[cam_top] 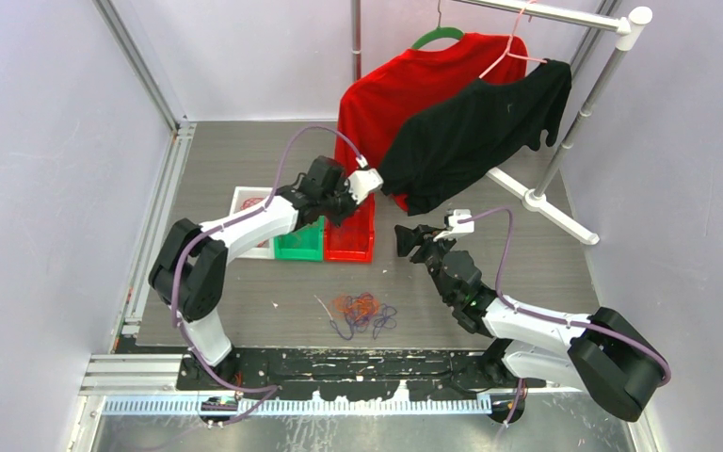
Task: Untangle the cables
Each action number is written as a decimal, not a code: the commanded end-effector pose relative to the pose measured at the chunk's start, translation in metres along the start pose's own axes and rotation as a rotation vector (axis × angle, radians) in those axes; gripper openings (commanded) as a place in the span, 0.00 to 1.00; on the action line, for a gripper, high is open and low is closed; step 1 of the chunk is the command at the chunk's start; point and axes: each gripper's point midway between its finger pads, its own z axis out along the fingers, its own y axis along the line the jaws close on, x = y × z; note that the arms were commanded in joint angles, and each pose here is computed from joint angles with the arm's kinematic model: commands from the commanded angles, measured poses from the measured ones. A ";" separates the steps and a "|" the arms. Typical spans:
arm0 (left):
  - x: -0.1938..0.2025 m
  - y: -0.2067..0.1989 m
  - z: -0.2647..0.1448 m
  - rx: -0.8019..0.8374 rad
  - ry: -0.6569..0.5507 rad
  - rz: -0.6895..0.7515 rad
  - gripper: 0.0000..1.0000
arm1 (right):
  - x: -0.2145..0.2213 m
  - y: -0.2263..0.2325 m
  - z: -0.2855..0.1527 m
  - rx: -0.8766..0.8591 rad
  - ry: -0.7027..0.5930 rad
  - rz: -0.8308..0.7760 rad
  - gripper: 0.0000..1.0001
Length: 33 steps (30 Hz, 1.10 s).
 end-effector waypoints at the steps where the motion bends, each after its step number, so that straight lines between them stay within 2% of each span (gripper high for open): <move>1: -0.006 0.005 0.000 -0.085 0.048 0.045 0.00 | -0.021 0.010 0.001 -0.032 -0.071 0.061 0.63; 5: 0.000 0.018 0.001 -0.163 0.086 -0.001 0.00 | -0.021 0.009 -0.001 -0.037 -0.071 0.057 0.63; 8: -0.004 0.015 -0.005 -0.140 0.063 -0.083 0.04 | -0.023 0.009 -0.002 -0.038 -0.072 0.044 0.64; 11: -0.018 0.002 -0.009 -0.068 0.029 -0.143 0.27 | -0.025 0.011 -0.001 -0.043 -0.072 0.038 0.63; 14: -0.029 -0.012 -0.014 0.012 0.033 -0.199 0.45 | -0.027 0.012 -0.001 -0.049 -0.075 0.039 0.63; 17: -0.035 -0.023 -0.023 0.098 0.038 -0.228 0.68 | -0.028 0.011 -0.002 -0.045 -0.075 0.038 0.64; 20: -0.030 -0.032 -0.031 0.146 0.071 -0.229 0.77 | -0.032 0.012 -0.004 -0.044 -0.081 0.041 0.64; 22: -0.026 -0.031 -0.033 0.132 0.083 -0.212 0.79 | -0.034 0.012 -0.004 -0.044 -0.080 0.039 0.64; 28: -0.017 0.017 -0.041 -0.166 0.097 -0.065 0.79 | -0.037 0.013 -0.005 -0.042 -0.076 0.041 0.64; 33: -0.019 0.022 -0.043 -0.180 0.093 -0.062 0.79 | -0.031 0.020 0.000 -0.060 -0.045 0.049 0.64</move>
